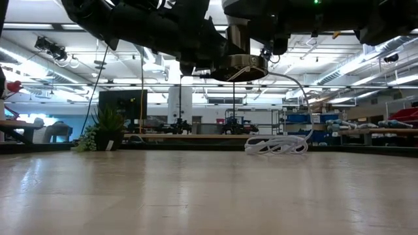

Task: Screw lightbulb
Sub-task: Insert the lightbulb into the lamp socket

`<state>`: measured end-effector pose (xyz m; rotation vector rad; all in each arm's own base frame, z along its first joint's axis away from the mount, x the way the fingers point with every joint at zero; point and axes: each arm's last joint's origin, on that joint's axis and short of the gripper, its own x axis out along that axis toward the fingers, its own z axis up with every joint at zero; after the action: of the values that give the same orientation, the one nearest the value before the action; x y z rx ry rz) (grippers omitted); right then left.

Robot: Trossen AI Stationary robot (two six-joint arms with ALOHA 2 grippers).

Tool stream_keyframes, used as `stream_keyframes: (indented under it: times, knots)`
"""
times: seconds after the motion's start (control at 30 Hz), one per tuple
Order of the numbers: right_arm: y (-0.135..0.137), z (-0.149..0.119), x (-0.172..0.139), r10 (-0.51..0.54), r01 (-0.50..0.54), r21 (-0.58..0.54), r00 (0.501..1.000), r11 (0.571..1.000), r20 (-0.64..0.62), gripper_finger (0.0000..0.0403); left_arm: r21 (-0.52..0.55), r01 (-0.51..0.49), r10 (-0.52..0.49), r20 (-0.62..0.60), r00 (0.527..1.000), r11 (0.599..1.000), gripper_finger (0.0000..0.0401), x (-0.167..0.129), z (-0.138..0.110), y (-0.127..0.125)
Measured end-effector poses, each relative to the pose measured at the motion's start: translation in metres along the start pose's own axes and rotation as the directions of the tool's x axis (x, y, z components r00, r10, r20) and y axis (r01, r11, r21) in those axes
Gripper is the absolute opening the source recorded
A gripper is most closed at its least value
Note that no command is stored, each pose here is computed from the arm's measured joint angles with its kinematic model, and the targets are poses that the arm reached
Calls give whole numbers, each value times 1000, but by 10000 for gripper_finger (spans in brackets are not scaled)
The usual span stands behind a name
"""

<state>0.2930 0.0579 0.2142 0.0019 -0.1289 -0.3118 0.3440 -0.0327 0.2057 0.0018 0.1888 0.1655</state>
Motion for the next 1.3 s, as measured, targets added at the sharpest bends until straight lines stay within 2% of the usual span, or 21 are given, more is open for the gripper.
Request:
stream_keyframes:
  times: [0.43,0.77,1.3]
  knots:
    - [-1,0,2,-4,3,-35,1000,999,-13,182,0,-1,1,-1,1000,1000,160,0,0,0]
    - [0,-2,11,-9,4,-49,994,999,-105,181,6,-4,4,-25,1000,1000,160,0,-3,0]
    - [3,-2,9,-18,11,-67,994,998,-112,184,6,0,0,-21,1000,1000,160,0,-3,0]
